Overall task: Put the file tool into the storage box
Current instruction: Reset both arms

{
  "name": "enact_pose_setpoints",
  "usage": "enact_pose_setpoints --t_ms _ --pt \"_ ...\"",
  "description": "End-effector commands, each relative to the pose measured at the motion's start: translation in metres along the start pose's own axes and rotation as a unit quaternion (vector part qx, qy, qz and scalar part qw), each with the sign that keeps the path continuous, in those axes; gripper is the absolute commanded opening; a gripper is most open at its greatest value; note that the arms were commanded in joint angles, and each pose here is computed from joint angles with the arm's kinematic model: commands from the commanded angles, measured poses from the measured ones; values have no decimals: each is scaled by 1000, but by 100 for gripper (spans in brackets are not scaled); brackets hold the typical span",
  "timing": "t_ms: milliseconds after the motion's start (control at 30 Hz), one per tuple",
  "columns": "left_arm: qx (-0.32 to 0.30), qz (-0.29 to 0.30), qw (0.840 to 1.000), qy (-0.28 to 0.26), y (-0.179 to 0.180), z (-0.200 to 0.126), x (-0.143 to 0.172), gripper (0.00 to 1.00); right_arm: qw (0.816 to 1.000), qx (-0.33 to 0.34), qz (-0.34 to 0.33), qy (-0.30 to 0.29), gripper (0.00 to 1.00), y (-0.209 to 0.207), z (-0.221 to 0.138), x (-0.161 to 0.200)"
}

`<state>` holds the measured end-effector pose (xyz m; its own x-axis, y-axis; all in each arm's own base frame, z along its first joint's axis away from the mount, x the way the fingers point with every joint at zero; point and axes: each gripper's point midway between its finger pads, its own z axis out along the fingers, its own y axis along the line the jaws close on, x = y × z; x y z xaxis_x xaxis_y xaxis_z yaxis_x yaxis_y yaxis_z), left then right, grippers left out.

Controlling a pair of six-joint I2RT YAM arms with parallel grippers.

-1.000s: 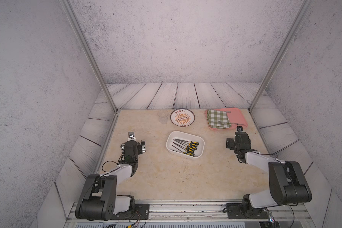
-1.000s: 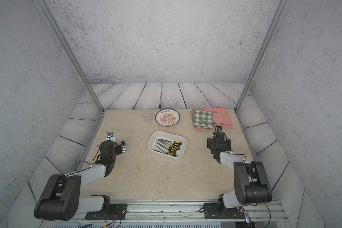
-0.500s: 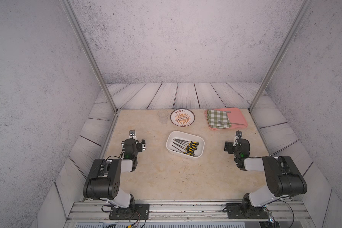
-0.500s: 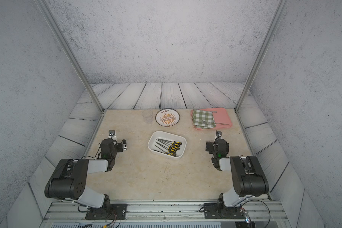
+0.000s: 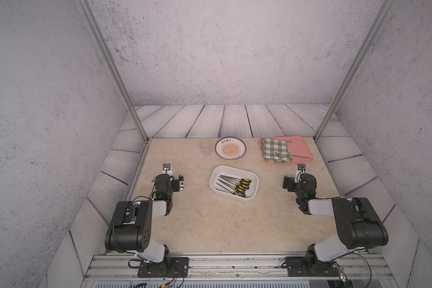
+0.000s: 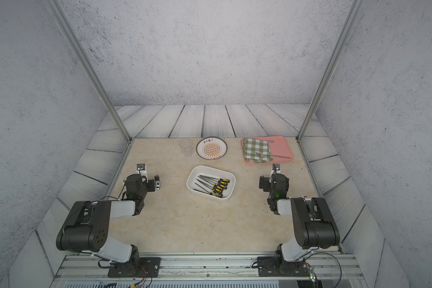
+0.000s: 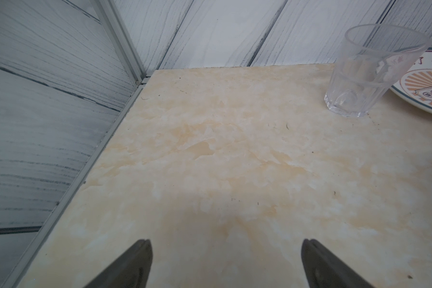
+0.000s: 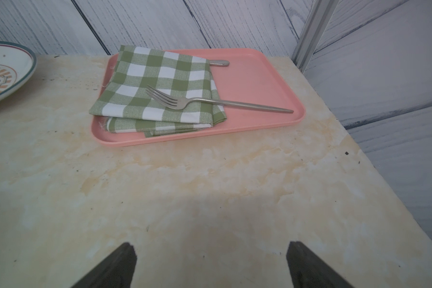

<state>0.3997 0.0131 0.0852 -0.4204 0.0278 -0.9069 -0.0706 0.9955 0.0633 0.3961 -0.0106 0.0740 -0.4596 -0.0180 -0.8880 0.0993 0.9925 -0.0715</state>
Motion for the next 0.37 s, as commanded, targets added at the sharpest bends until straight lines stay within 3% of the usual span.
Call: enact_pose_setpoints --t_ms 0,333 --pt "-1 -1 1000 -6 2 2 -7 98 1000 -2 2 -17 99 0 -2 -14" --pt "0 0 1000 -8 2 1 -8 98 1000 -2 2 -16 99 0 -1 -13"
